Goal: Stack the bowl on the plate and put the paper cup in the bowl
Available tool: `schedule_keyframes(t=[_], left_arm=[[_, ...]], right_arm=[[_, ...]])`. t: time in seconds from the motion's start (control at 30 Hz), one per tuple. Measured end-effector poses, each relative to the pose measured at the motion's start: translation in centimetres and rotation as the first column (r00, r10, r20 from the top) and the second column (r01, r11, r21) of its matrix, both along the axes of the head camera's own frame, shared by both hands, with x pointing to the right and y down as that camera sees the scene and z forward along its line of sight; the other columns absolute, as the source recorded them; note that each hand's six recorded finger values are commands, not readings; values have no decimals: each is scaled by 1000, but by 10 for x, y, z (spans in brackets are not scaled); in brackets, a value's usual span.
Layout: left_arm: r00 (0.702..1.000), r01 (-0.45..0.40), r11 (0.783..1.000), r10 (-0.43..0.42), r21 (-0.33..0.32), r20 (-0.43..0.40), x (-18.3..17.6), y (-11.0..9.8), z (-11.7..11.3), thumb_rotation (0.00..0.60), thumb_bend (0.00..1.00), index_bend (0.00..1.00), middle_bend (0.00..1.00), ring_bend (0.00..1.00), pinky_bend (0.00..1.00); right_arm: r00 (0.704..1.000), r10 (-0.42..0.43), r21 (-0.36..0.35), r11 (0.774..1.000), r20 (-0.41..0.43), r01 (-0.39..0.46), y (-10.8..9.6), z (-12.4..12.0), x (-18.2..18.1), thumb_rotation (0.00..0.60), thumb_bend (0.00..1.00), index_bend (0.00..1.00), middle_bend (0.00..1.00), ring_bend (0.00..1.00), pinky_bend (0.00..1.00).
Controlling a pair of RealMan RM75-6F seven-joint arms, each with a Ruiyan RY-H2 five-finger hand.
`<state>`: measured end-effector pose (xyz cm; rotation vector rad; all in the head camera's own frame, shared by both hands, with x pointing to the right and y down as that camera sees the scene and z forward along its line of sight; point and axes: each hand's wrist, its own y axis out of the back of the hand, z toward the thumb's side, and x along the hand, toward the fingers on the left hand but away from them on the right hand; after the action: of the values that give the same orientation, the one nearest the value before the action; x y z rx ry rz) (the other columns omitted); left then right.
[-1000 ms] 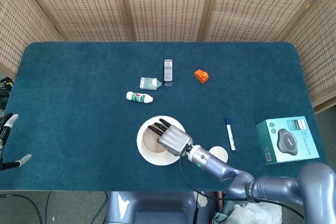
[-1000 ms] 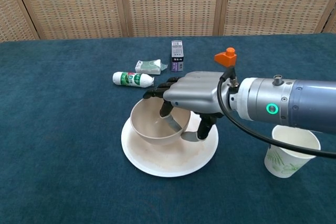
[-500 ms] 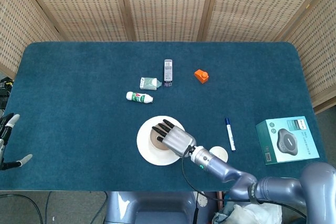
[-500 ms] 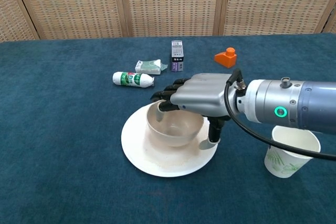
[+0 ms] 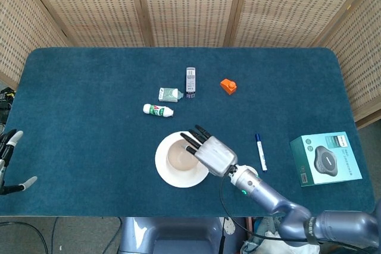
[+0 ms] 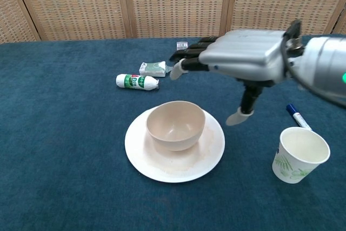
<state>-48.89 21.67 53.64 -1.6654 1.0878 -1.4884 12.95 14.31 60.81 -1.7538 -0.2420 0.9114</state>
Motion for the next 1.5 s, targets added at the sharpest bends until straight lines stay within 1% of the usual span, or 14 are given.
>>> schedule_keyframes(t=[0.13,0.23,0.3,0.4,0.53,0.6,0.67,0.83,1.03,1.23,1.5], left_arm=[[1000,-10,1000,10,5,0,3,2,-1,600,0,0,0,0,0],[1000,-15,1000,15,9,1,4,4,-2,600,0,0,0,0,0],[1000,-18,1000,18,12,2,5,4,-3,600,0,0,0,0,0],[1000,-25,1000,25,13,5,7,6,-2,600,0,0,0,0,0],[999,-34,999,34,11,7,9,7,-1,600,0,0,0,0,0],[999,-37,999,37,11,9,11,7,-1,600,0,0,0,0,0],[999,-35,999,35,11,9,11,8,0,600,0,0,0,0,0],[1000,-28,1000,28,13,12,10,7,-1,600,0,0,0,0,0],[1000,-25,1000,25,8,14,9,6,1,600,0,0,0,0,0],[1000,-21,1000,21,9,13,9,6,1,600,0,0,0,0,0],[1000,-21,1000,21,17,9,9,7,-1,600,0,0,0,0,0]], right_arm=[[999,14,20,1000,-31,-13,4,-18,41,600,80,122,0,0,0],[998,17,10,1000,-58,-17,18,-24,72,600,79,169,0,0,0],[997,31,-18,999,-73,-33,31,-26,94,600,79,196,0,0,0],[995,53,-52,997,-80,-57,46,-26,117,600,80,234,0,0,0],[994,68,-67,995,-83,-74,57,-25,137,600,93,272,0,0,0],[993,78,-74,994,-84,-84,61,-20,145,600,102,293,0,0,0],[993,85,-81,992,-82,-92,64,-14,151,600,106,320,0,0,0],[993,106,-118,987,-59,-112,73,4,157,600,107,340,0,0,0],[992,120,-129,984,-49,-125,78,9,162,600,111,375,0,0,0],[989,143,-141,979,-34,-147,79,11,168,600,110,381,0,0,0],[991,134,-170,976,-13,-134,83,27,163,600,127,395,0,0,0]])
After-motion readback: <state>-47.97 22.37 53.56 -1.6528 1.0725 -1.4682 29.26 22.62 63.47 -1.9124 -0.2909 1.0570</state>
